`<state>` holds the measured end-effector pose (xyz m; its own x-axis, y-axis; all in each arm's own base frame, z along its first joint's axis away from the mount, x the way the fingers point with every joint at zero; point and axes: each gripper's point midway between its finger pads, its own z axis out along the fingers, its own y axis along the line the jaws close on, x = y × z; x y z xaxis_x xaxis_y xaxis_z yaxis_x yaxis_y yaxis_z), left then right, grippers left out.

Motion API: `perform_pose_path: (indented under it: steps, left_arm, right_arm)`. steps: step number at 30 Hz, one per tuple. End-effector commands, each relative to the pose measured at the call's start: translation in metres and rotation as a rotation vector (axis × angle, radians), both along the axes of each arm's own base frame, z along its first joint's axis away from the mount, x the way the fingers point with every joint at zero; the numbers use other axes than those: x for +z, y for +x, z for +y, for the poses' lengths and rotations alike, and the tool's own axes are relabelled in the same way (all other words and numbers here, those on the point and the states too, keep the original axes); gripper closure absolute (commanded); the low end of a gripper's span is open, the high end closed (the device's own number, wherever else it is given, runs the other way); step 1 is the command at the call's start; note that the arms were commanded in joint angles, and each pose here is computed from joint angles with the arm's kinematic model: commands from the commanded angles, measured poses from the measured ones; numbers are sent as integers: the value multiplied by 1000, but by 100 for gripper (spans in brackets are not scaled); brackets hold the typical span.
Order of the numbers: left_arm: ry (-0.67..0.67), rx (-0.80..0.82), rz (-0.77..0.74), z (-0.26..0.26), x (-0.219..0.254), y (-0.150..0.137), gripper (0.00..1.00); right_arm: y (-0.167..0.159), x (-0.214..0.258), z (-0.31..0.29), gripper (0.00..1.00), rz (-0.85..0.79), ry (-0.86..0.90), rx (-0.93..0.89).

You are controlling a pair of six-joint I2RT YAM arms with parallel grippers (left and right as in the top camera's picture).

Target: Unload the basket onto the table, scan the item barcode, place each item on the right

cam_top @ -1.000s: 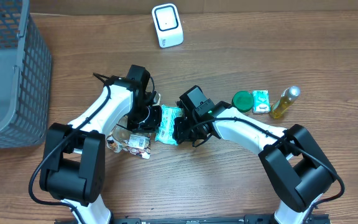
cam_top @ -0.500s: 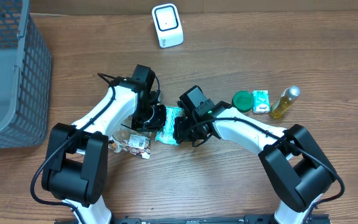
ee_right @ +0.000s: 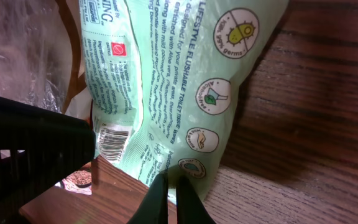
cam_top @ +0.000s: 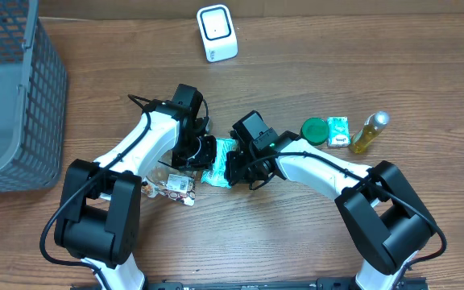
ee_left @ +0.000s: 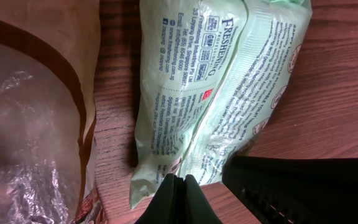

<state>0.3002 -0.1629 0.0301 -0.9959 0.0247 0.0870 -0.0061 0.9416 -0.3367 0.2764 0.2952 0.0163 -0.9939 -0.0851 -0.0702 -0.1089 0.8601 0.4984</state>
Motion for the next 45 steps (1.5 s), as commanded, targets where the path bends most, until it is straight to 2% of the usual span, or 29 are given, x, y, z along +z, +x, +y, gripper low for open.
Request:
perform_pose_path:
  steps: [1, 13, 27, 37, 45]
  left_arm:
    - [9, 9, 29, 0, -8, -5, 96]
    - [39, 20, 28, 4, -15, -4, 96]
    - [128, 20, 194, 21, -71, -23, 96]
    - [105, 27, 147, 31, -58, -8, 96]
    - [40, 33, 79, 16, -29, 22, 96]
  right_arm:
    - [7, 12, 1, 95, -41, 9, -12]
    - [7, 12, 1, 95, -41, 9, -12]
    - [7, 12, 1, 94, -41, 9, -12]
    - [8, 13, 1, 94, -43, 10, -12]
    - [9, 13, 2, 94, -48, 14, -12]
